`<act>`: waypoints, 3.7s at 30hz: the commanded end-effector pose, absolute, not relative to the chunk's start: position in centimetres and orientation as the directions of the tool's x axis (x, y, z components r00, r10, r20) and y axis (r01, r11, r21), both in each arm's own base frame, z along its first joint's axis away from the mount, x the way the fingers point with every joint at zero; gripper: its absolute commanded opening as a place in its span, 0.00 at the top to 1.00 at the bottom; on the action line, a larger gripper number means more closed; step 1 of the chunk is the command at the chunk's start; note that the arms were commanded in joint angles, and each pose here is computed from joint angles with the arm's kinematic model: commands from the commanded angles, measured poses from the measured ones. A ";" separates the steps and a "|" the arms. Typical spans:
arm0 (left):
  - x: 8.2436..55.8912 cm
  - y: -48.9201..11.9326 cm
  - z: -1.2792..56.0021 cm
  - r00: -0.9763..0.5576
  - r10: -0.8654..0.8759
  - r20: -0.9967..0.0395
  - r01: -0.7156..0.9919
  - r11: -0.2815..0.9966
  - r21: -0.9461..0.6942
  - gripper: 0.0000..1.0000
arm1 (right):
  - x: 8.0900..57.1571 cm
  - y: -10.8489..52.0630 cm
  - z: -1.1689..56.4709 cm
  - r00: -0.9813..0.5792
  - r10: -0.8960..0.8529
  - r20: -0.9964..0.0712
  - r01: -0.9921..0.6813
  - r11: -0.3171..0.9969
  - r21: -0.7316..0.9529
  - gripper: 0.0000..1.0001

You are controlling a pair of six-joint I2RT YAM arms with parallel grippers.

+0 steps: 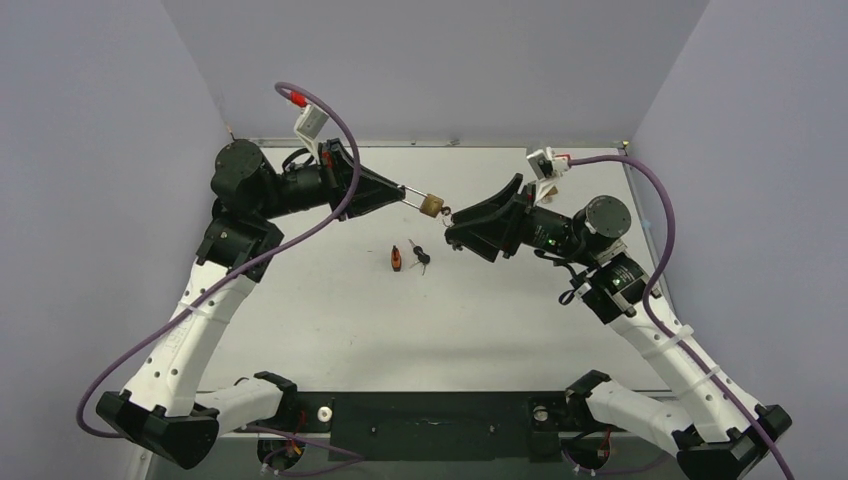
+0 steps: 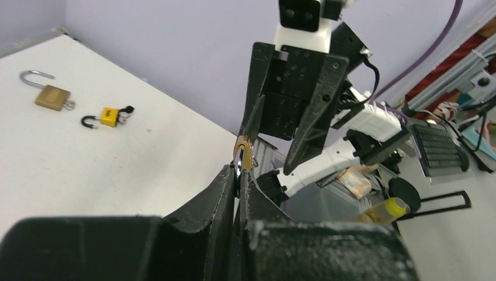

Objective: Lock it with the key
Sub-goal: Lock the lock, then place the lock at the center of the board.

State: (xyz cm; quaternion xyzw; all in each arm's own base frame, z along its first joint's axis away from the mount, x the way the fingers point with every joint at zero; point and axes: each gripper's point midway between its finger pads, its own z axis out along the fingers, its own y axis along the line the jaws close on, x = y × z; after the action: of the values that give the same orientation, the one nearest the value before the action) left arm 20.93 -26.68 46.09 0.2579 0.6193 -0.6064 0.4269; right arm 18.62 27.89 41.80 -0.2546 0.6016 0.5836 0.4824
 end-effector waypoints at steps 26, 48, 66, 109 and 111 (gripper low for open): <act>17.3 -25.1 51.0 -0.355 -0.216 -0.910 0.919 0.098 -0.382 1.00 | 17.9 27.6 46.5 -0.212 0.319 -0.924 -0.952 0.149 0.269 0.46; 17.4 -25.4 50.9 -0.363 -0.207 -0.908 0.914 0.108 -0.390 1.00 | 17.3 28.9 44.8 -0.216 0.218 -0.952 -0.958 0.140 0.250 0.67; 18.7 -24.8 50.9 -0.324 -0.204 -0.924 0.914 0.186 -0.361 1.00 | 18.6 27.7 41.6 -0.227 0.163 -0.960 -0.932 0.250 0.263 1.00; 28.8 -23.8 10.8 -0.716 -0.131 -0.686 0.089 0.957 -0.276 1.00 | 31.8 29.5 11.6 -0.741 0.138 -0.657 -0.239 0.860 0.450 1.00; 29.1 -24.2 10.1 -0.723 -0.135 -0.678 0.083 0.956 -0.280 1.00 | 31.5 30.0 10.8 -0.757 0.147 -0.636 -0.227 0.855 0.467 1.00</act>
State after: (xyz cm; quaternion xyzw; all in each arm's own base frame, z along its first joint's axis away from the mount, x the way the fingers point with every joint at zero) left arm 27.33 -22.73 9.69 0.0087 0.9306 -0.1246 0.3440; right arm 30.44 27.84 9.47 -0.0428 0.9147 0.2330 0.3275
